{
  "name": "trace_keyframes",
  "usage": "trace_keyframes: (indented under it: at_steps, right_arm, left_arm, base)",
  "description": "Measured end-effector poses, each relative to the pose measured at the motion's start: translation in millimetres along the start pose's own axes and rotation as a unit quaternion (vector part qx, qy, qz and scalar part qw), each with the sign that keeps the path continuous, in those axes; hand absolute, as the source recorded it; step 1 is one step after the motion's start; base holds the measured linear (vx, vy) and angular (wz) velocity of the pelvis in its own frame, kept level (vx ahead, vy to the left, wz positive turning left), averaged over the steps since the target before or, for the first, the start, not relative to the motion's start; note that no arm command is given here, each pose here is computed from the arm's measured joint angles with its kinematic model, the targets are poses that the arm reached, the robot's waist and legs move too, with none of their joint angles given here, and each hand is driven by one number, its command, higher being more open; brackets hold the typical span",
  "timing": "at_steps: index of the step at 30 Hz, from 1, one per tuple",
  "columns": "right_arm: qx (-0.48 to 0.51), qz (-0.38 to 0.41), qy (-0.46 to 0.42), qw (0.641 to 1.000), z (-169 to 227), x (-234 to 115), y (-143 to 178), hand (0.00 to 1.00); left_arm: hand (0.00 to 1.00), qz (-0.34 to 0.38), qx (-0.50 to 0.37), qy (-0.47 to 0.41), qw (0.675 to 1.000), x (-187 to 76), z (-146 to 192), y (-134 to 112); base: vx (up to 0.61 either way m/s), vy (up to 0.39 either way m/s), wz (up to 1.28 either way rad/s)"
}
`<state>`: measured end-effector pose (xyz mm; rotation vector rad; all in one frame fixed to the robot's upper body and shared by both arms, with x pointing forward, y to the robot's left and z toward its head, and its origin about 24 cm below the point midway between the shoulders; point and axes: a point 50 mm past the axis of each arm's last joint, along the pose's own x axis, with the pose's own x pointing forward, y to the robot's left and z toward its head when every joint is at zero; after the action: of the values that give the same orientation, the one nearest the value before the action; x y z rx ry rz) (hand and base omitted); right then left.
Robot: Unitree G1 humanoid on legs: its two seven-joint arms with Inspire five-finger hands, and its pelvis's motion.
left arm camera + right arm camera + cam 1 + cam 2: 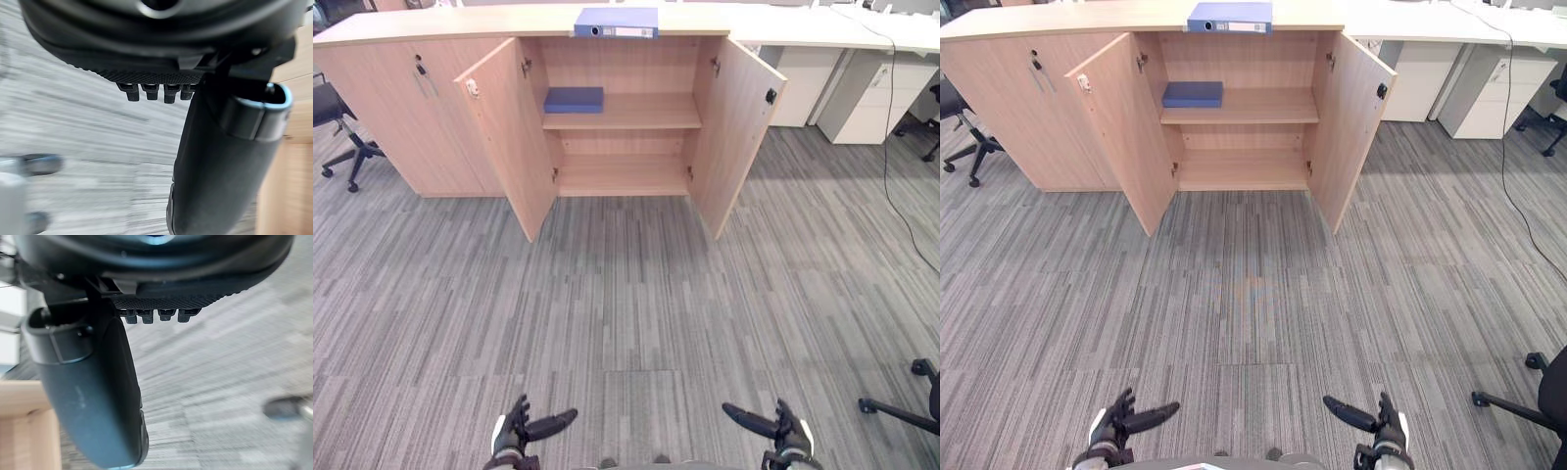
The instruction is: Walk over to the cabinet, pick up the folder, carry it to the office cabinet, place the folder inside the office cabinet, then close the office cabinet door
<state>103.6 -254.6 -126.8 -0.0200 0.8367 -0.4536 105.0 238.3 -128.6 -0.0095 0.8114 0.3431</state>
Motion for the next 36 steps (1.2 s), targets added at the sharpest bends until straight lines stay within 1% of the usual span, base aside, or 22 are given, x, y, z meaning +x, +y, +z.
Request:
trace_keyframes:
  at_steps: [4, 10, 14, 18, 21, 23, 26, 29, 30, 32, 33, 36]
  right_arm:
    - [-0.026, 0.012, -0.021, 0.999, 10.2, 2.5, 1.0, 1.0]
    - [-0.031, 0.021, -0.047, 0.998, 25.6, 6.1, 4.1, 1.0]
    - [-0.037, 0.025, -0.076, 0.996, 46.2, 12.1, 6.5, 1.0]
    - [-0.038, 0.019, -0.1, 0.994, 61.9, 15.1, 6.1, 1.0]
    - [-0.043, 0.032, -0.107, 0.993, 67.4, 16.1, 15.2, 1.0]
    - [-0.049, 0.041, -0.104, 0.993, 64.3, 14.9, 20.0, 1.0]
    - [-0.059, 0.049, -0.102, 0.992, 63.1, 14.4, 23.7, 1.0]
    - [-0.065, 0.053, -0.107, 0.991, 67.2, 15.2, 25.4, 1.0]
    - [-0.069, 0.055, -0.107, 0.99, 65.9, 14.0, 25.3, 1.0]
    - [-0.074, 0.05, -0.112, 0.99, 67.3, 13.0, 22.0, 1.0]
    - [-0.068, 0.051, -0.126, 0.988, 75.5, 13.3, 26.6, 1.0]
    - [-0.074, 0.056, -0.124, 0.988, 72.6, 12.0, 28.5, 1.0]
  left_arm:
    - [1.0, 0.011, 0.006, -0.027, 1.0, 0.6, 11.4, 10.9]
    - [1.0, 0.011, 0.003, -0.045, 0.999, -1.9, 16.9, 11.2]
    - [1.0, 0.007, -0.007, -0.057, 0.998, -2.6, 21.6, 5.6]
    - [1.0, -0.005, -0.027, -0.088, 0.996, -2.8, 35.3, -6.6]
    - [1.0, -0.006, -0.031, -0.1, 0.995, -2.5, 41.8, -6.3]
    - [1.0, -0.012, -0.019, -0.108, 0.994, -0.3, 48.3, -7.9]
    - [1.0, -0.018, -0.009, -0.117, 0.993, 2.4, 55.6, -11.9]
    - [1.0, -0.025, -0.017, -0.147, 0.989, 9.6, 78.3, -21.0]
    - [1.0, -0.024, -0.016, -0.148, 0.989, 11.0, 79.9, -21.6]
    - [1.0, -0.026, -0.018, -0.135, 0.99, 12.6, 74.1, -25.9]
    - [1.0, -0.031, -0.015, -0.136, 0.99, 13.8, 76.3, -27.6]
    - [1.0, -0.04, -0.023, -0.123, 0.991, 12.4, 68.3, -34.9]
  base:
    - [0.07, 0.006, 0.0]
    - [0.05, 0.004, -0.08]
    - [0.05, 0.013, -0.23]
    - [0.07, 0.055, -0.16]
    - [0.1, 0.069, -0.24]
    - [0.21, 0.062, -0.01]
    - [0.36, 0.018, 0.21]
    - [0.47, -0.084, 0.61]
    - [0.71, -0.171, 0.76]
    - [0.66, -0.188, 0.48]
    - [0.52, -0.173, 0.31]
    - [0.74, -0.29, 0.36]
